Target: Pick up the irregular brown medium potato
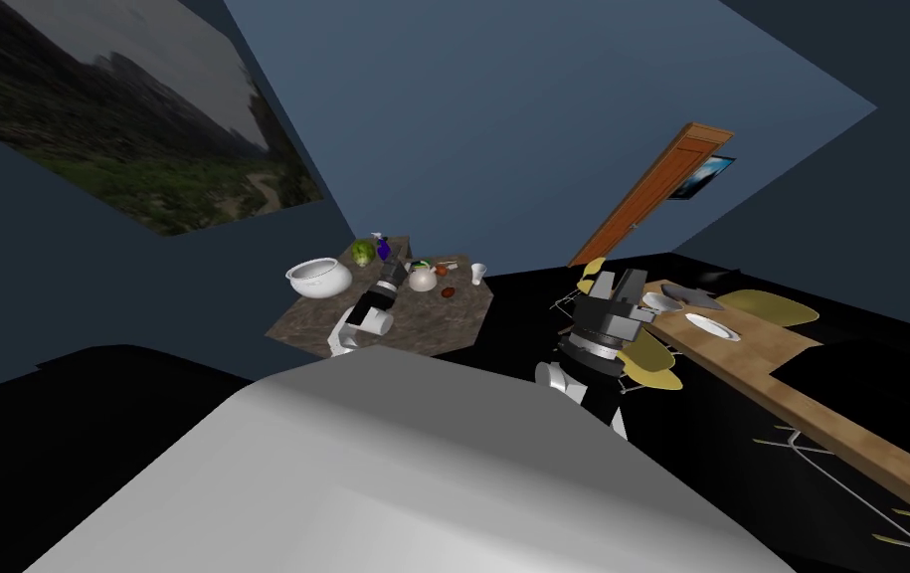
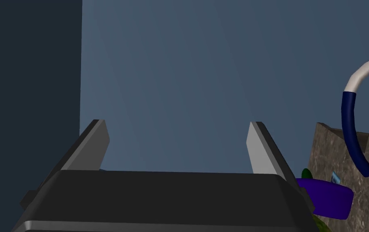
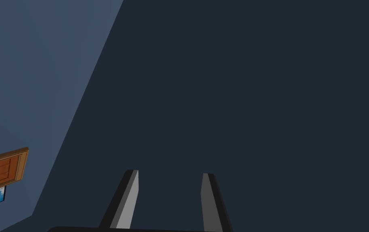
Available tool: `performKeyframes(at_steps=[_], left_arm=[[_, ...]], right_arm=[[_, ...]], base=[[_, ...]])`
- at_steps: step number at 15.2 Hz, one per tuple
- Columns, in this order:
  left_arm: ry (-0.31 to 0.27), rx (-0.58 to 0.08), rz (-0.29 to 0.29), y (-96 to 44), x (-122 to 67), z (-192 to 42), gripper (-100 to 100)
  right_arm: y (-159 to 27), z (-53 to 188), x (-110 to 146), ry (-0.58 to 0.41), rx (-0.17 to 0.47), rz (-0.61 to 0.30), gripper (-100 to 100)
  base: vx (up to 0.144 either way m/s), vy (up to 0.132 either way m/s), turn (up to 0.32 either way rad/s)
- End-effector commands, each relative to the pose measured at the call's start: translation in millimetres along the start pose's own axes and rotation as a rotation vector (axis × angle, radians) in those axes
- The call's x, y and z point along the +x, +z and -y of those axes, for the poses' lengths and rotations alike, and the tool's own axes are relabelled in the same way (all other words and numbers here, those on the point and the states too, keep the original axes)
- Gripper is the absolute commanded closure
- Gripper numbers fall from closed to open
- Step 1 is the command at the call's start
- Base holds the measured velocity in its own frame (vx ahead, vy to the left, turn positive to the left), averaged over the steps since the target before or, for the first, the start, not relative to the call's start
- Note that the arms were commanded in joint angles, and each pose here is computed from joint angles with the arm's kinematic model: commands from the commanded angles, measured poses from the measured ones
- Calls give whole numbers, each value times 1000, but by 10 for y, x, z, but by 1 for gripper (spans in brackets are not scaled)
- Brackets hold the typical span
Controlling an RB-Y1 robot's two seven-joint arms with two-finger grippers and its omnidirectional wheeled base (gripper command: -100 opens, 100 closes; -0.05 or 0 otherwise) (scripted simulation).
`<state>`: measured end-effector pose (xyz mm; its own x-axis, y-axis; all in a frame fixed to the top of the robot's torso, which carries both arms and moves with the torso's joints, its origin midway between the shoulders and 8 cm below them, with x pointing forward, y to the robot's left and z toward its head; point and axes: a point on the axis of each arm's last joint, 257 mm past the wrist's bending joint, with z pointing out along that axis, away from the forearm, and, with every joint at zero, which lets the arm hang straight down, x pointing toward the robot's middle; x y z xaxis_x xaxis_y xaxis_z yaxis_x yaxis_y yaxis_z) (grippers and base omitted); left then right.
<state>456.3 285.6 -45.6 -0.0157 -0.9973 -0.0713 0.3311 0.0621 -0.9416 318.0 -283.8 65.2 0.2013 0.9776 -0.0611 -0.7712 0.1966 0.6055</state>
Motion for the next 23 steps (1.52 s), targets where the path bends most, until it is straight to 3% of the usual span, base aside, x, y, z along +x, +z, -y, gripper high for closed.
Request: performKeyframes(at_steps=[1, 9, 16, 23], left_arm=[[-21, -36, 3, 67, -20, -88, -100], [-64, -147, 15, 164, -52, -372, -100], [-141, -264, 36, 284, -63, -677, -100], [-198, -381, 54, 305, -45, -969, -100]], right_arm=[[0, 0, 0, 0, 0, 0, 0], [0, 0, 0, 0, 0, 0, 0], [0, 0, 0, 0, 0, 0, 0], [0, 0, 0, 0, 0, 0, 0]], base=[[2, -66, 41], [8, -62, 35], [8, -63, 37], [15, -61, 36]])
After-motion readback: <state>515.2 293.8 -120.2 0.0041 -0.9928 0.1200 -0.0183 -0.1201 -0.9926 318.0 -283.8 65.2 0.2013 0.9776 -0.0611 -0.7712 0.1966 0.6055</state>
